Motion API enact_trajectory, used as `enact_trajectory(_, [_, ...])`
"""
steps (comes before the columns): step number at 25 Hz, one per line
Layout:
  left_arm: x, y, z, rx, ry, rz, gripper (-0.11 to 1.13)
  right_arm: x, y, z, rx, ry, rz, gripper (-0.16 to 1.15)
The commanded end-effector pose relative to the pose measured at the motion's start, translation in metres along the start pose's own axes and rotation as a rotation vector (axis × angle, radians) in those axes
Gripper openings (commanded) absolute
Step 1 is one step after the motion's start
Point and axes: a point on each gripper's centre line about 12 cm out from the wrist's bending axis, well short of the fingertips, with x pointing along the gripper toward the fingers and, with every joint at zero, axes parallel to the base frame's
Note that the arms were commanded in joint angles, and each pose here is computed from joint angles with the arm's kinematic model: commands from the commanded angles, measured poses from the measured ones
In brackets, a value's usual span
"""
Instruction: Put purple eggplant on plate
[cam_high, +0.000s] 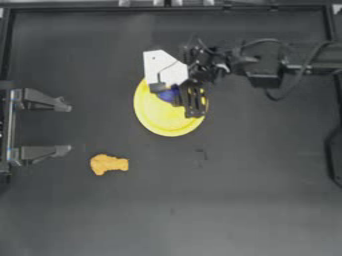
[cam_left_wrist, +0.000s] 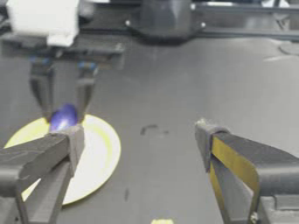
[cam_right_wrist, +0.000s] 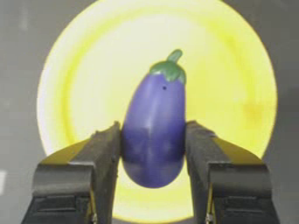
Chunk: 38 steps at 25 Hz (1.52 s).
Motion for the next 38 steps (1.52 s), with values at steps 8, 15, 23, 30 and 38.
enact_trajectory(8, [0.003, 0.003, 0.000, 0.001, 0.009, 0.014, 1.03, 0.011, -0.005, 0.005, 0.002, 0.002, 0.005, 0.26])
enact_trajectory(15, [0.003, 0.003, -0.002, 0.001, 0.012, 0.015, 1.03, 0.018, -0.003, 0.008, 0.002, 0.000, 0.026, 0.35])
enact_trajectory(23, [0.003, 0.003, -0.003, -0.002, 0.015, 0.014, 1.03, 0.017, -0.003, 0.012, 0.011, -0.002, 0.040, 1.05])
enact_trajectory(30, [0.003, 0.003, -0.004, -0.002, 0.015, 0.014, 1.03, 0.014, -0.003, 0.015, 0.018, -0.013, 0.044, 0.99])
enact_trajectory(38, [0.003, 0.003, -0.004, -0.003, 0.015, 0.014, 1.03, 0.005, -0.003, 0.016, 0.017, -0.023, 0.037, 0.99])
